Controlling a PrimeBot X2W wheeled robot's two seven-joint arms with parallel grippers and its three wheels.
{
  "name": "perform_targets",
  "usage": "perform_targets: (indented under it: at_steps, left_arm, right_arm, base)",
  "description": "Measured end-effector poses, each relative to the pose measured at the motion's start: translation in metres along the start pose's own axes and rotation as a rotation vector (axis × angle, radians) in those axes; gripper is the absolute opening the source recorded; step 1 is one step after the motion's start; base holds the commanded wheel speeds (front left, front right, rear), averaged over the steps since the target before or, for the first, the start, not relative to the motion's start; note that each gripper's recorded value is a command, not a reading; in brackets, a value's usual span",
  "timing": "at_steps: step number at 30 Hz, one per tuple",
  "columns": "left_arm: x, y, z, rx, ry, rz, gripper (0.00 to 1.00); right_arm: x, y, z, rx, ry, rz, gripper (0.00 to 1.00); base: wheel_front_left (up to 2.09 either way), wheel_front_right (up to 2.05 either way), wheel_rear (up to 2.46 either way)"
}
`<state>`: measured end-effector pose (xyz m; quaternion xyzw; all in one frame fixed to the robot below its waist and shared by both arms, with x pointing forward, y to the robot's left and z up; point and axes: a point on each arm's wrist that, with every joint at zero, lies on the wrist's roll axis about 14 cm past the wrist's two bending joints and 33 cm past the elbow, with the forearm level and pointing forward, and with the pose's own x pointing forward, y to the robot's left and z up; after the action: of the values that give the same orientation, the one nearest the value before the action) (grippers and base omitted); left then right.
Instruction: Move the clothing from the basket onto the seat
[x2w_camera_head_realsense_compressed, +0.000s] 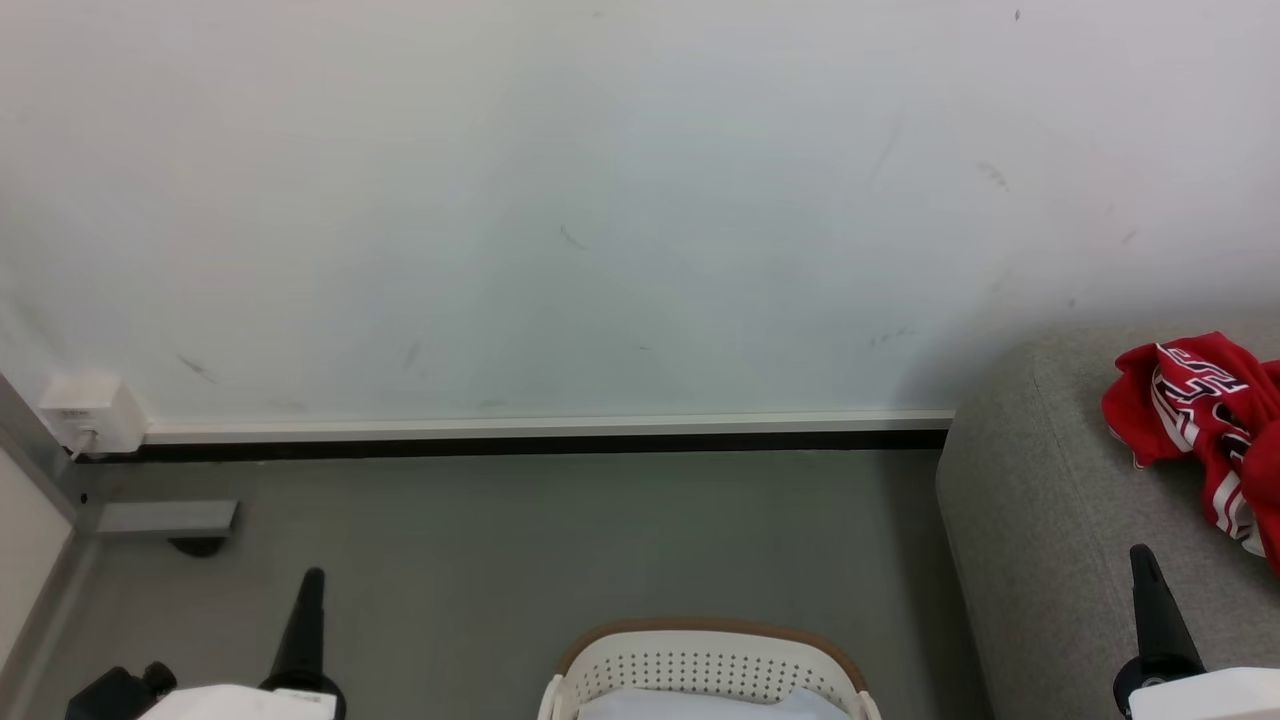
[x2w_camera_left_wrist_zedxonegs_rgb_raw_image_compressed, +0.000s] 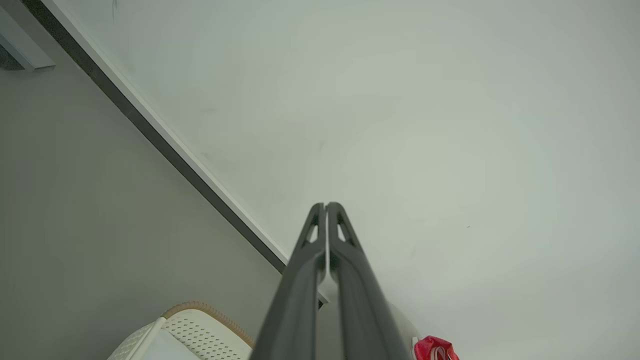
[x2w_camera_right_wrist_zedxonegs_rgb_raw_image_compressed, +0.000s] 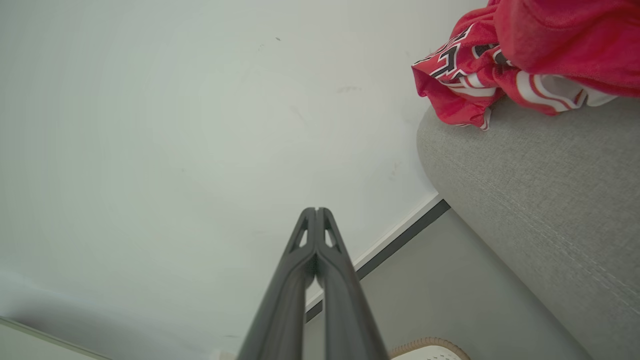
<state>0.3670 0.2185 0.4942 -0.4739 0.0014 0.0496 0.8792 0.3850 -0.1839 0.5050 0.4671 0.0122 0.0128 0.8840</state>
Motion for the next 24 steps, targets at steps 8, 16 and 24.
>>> perform_targets:
  at_steps: [8, 16, 24]
  left_arm:
    - [0.0027, -0.002, -0.001, -0.087, 0.008, -0.004, 0.0]
    - [0.0048, -0.0037, -0.0029, -0.17, 0.018, -0.007, 0.0]
    - [0.0073, -0.0064, -0.004, -0.241, 0.027, -0.015, 0.0]
  right_arm:
    - [0.0001, -0.0023, 0.0012, 0.082, 0.0, -0.01, 0.0]
    - [0.0006, -0.0039, 0.0031, 0.174, -0.006, -0.016, 0.0]
    - [0.0013, -0.0049, 0.0046, 0.249, -0.008, -0.019, 0.0]
  base:
    - [0.0, 0.0, 0.0]
    - [0.0, 0.0, 0.0]
    - [0.0, 0.0, 0.0]
